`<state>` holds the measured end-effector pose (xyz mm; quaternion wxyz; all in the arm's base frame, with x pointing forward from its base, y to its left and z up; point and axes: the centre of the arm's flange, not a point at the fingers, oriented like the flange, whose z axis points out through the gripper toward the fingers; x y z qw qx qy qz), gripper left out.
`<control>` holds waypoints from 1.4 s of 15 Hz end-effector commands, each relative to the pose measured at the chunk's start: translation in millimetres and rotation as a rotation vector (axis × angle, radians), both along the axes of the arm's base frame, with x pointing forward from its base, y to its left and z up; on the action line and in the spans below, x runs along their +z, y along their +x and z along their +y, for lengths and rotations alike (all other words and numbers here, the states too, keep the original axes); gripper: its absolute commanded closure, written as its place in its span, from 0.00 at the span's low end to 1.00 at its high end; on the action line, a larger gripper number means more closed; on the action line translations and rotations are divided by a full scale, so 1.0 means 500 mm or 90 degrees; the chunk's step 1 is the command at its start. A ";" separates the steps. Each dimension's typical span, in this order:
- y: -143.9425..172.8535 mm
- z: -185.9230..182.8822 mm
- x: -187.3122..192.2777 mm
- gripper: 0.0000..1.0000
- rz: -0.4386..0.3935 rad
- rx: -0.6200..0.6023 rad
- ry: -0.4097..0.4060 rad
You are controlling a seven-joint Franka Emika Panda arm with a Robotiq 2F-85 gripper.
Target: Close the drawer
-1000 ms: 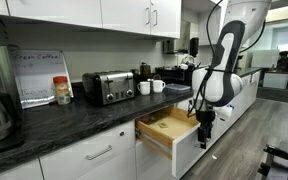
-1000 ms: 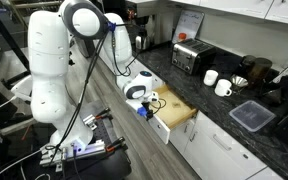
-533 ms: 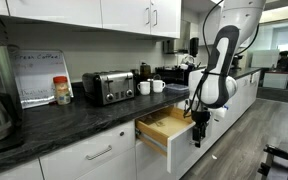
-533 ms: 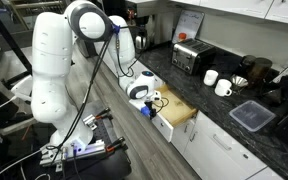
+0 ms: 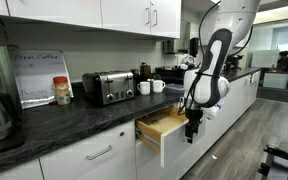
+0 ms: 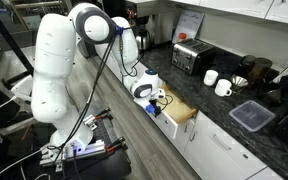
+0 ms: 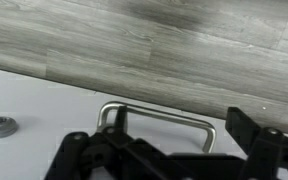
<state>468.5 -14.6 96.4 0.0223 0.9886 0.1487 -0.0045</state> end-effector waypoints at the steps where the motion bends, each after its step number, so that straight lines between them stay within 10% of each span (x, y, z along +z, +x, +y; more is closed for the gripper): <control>1: 0.041 0.005 -0.011 0.00 -0.029 0.004 -0.006; 21: 0.146 0.021 0.014 0.00 -0.129 0.022 -0.018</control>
